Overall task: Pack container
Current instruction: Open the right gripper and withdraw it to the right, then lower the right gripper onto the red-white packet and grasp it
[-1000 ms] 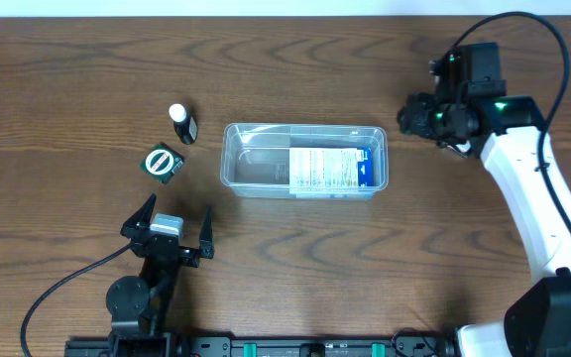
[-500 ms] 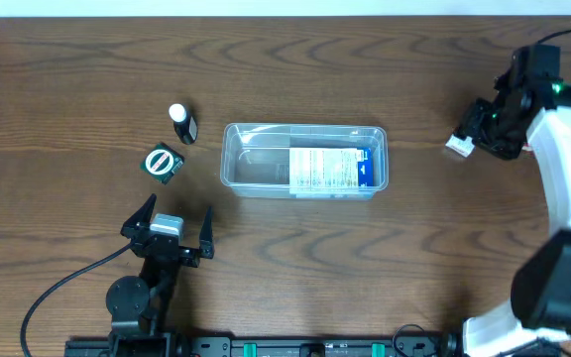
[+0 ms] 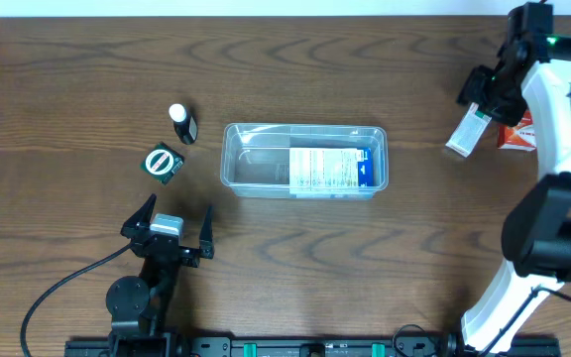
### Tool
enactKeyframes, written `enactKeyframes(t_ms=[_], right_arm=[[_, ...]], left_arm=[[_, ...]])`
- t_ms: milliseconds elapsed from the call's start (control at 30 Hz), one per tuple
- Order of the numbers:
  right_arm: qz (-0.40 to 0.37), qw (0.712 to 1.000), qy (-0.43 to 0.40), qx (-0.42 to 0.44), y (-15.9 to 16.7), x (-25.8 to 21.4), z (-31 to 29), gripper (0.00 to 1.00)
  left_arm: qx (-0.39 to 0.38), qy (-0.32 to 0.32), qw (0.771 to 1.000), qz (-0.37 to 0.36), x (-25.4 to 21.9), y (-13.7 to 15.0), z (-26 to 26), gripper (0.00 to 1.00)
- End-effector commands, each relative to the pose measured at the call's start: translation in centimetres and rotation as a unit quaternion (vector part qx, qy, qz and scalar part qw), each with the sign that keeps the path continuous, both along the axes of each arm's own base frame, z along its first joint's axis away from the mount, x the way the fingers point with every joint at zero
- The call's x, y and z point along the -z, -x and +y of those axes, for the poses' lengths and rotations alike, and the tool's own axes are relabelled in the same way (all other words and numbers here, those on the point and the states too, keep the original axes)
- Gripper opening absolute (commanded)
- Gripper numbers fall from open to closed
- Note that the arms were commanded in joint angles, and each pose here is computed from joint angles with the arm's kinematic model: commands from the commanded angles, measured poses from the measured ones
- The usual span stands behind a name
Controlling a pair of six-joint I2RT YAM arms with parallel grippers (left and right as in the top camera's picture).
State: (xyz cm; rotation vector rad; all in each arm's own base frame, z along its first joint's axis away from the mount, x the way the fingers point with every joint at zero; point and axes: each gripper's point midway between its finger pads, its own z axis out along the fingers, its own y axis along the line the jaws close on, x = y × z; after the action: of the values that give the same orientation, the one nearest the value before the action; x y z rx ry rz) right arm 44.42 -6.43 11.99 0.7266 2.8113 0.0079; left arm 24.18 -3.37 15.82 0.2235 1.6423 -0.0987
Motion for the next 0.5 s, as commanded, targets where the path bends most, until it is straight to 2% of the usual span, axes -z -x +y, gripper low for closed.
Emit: enactKeyframes(t_ms=[0,167,467], right_arm=[[0.021,0.998,0.051,0.024,-0.1,1.2,-1.0,0.68],[0.02,0.995,0.089,0.042,-0.1,1.0,-1.2,0.68],[0.048,0.993,0.086,0.062,0.0,3.7,-1.1,0.68]], left_arm=[[0.007,-0.002,1.0,0.022,1.5,0.1,-0.3,0.98],[0.007,-0.002,1.0,0.022,1.5,0.1,-0.3,0.98],[0.007,-0.002,1.0,0.022,1.5,0.1,-0.3,0.98]])
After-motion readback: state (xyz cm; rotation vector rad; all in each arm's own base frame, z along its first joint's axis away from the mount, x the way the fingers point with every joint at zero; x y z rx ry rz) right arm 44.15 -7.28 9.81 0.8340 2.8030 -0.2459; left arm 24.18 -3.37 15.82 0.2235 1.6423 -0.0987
